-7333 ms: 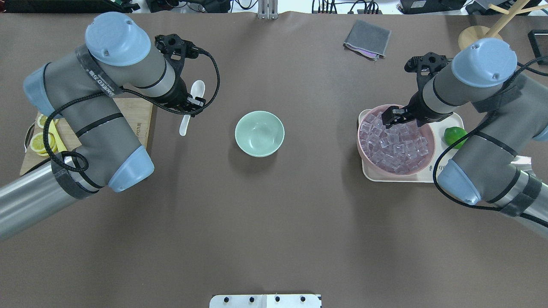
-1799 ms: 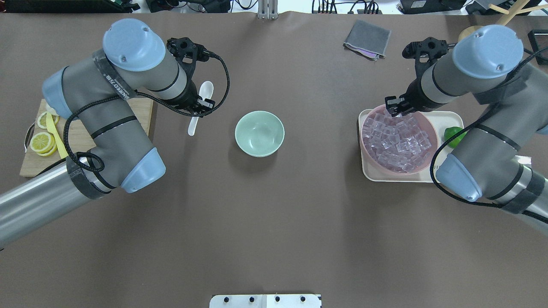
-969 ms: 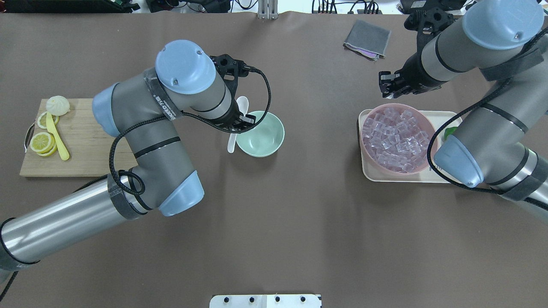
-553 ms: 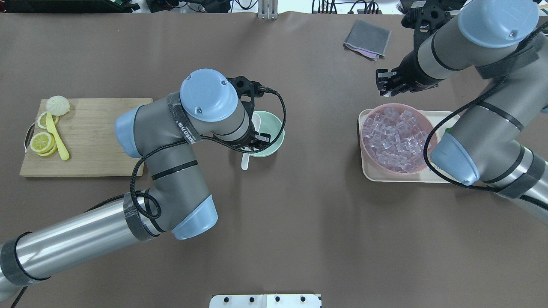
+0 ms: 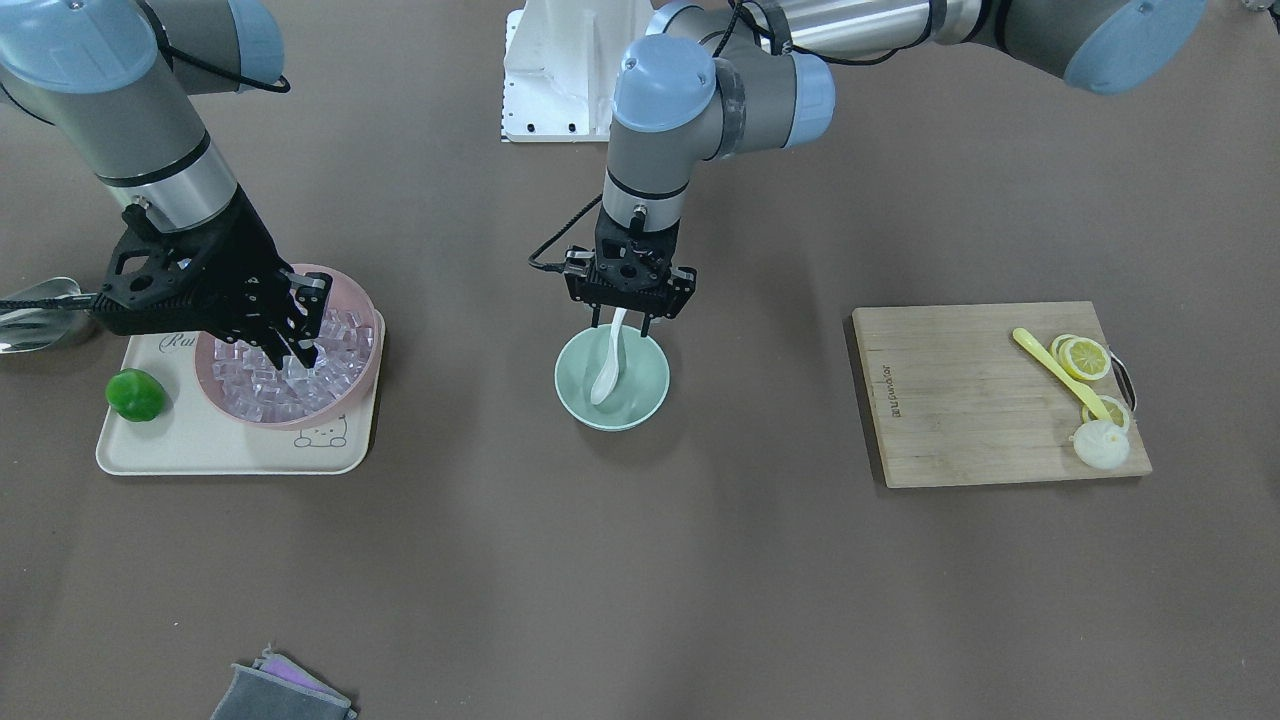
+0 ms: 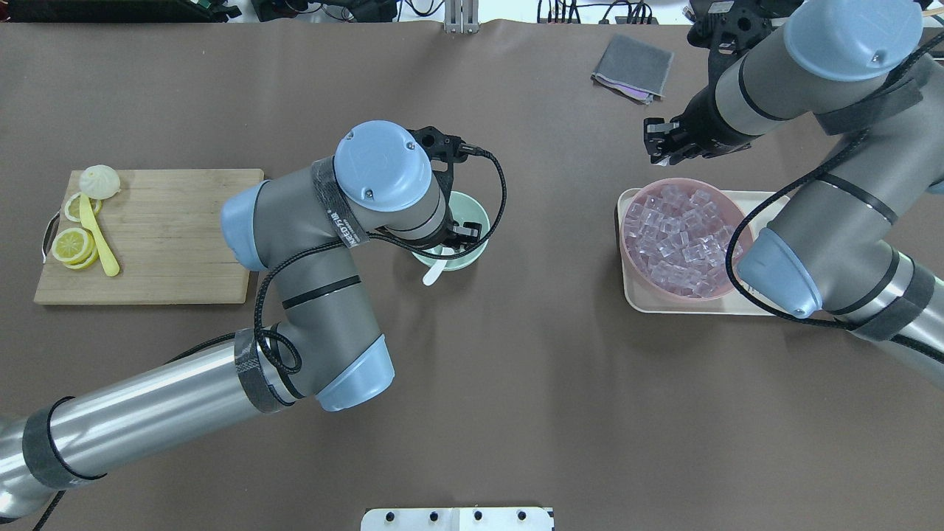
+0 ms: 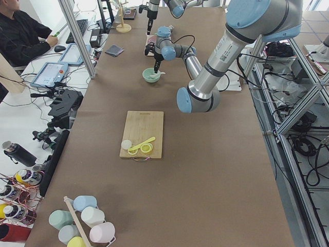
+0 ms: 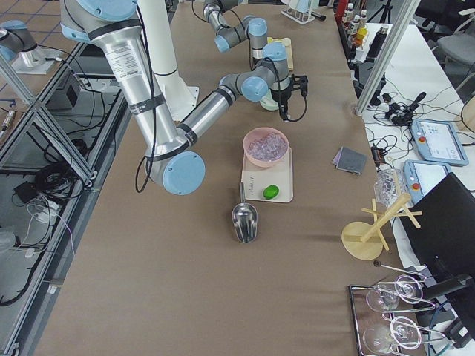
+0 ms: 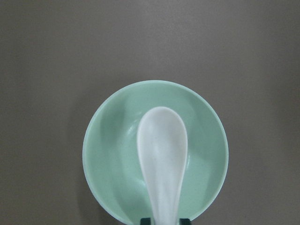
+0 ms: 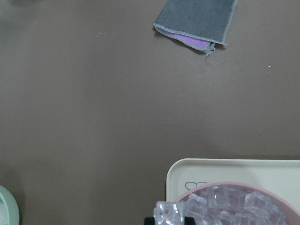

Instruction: Put spoon and ice into bowl

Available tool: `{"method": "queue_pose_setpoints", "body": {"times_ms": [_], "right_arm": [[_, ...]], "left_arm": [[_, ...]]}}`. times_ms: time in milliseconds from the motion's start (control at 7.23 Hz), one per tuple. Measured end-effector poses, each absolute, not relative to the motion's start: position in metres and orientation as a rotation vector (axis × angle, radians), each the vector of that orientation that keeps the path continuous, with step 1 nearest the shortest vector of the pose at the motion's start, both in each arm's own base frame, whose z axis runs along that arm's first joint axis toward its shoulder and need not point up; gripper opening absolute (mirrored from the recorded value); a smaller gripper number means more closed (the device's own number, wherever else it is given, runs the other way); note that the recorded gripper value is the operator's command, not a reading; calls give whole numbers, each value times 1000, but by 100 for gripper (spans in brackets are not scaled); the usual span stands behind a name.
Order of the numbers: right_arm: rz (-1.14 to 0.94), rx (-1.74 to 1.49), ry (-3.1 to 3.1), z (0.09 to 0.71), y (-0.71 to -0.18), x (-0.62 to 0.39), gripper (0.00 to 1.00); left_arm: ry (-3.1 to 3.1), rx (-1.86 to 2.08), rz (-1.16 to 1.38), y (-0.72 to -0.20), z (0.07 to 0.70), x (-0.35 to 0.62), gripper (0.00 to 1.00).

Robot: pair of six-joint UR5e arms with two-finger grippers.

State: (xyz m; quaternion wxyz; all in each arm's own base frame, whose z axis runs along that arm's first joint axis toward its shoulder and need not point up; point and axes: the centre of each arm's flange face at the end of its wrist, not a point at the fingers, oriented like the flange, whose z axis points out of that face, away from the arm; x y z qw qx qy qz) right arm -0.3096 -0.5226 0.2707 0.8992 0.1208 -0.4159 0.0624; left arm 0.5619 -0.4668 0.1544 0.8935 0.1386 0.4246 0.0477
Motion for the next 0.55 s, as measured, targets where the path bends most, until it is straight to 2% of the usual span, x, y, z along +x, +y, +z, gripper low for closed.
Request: {"method": "queue_pose_setpoints", "body": {"times_ms": [277, 553], "right_arm": [[131, 262, -883, 252, -523, -317, 0], [167, 287, -904, 214, -528, -352, 0]], "left_arm": [[856, 340, 116, -493, 166, 529, 98], [823, 376, 190, -542, 207, 447, 98]]}}
